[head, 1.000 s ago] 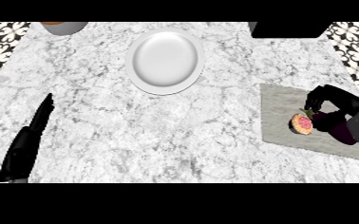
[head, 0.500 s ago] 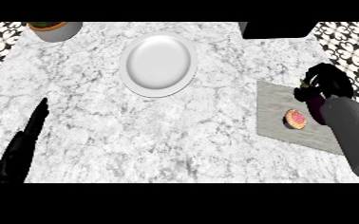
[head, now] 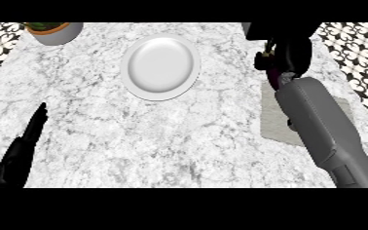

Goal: Pick the eggplant from the placemat and place it in the plate

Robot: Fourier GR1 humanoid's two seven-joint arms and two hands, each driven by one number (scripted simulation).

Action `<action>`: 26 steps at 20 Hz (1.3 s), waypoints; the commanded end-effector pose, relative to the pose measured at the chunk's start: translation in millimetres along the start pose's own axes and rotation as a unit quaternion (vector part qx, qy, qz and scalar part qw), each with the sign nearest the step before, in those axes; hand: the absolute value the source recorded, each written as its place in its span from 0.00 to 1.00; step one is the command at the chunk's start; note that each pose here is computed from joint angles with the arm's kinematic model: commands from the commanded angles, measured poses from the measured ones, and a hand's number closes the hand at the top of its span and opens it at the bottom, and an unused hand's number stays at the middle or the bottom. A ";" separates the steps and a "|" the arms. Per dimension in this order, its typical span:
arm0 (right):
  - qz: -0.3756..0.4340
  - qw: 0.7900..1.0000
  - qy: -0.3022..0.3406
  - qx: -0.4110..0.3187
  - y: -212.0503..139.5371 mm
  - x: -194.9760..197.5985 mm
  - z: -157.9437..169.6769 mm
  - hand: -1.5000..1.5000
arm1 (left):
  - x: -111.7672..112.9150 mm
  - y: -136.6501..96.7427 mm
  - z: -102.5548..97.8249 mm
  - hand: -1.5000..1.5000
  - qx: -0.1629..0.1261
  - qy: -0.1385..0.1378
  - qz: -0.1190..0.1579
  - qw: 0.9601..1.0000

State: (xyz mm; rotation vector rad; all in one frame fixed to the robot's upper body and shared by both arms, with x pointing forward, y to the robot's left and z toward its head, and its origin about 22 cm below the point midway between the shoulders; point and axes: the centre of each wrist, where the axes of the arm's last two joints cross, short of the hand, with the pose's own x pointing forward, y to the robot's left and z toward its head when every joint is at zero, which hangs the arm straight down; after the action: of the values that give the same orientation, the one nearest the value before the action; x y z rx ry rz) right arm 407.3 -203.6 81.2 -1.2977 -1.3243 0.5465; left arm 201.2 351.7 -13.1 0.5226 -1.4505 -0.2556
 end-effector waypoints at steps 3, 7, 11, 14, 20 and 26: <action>-0.062 0.996 -0.066 -0.016 -25.4 108.2 62.4 1.00 | 6.5 0.9 -1.9 0.50 -0.005 -0.009 0.005 1.000; -0.066 0.995 -0.073 -0.024 -56.0 148.4 96.4 1.00 | 10.4 14.4 -15.9 0.50 0.000 -0.024 -0.003 1.000; -0.079 0.995 -0.060 -0.020 -77.2 185.8 85.9 1.00 | 14.7 -8.0 -15.3 0.50 -0.018 -0.039 0.013 0.999; -0.080 0.996 -0.043 -0.009 -64.7 204.8 86.5 1.00 | 21.2 -23.3 -7.9 0.50 -0.030 -0.040 0.010 0.999; -0.088 0.995 -0.019 0.038 -33.0 204.5 59.3 1.00 | 25.4 -34.3 -11.4 0.50 -0.032 -0.051 0.010 0.998; -0.067 0.994 0.012 0.089 -17.1 203.8 33.8 1.00 | 32.2 -19.5 -26.1 0.50 -0.056 -0.056 0.002 0.997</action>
State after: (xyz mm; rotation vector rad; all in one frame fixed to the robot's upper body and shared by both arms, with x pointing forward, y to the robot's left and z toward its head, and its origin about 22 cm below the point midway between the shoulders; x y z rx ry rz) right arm 408.6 -12.4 176.1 -1.0792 -1.3622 0.5484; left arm 228.8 324.4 0.5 0.4371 -1.5370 -0.3373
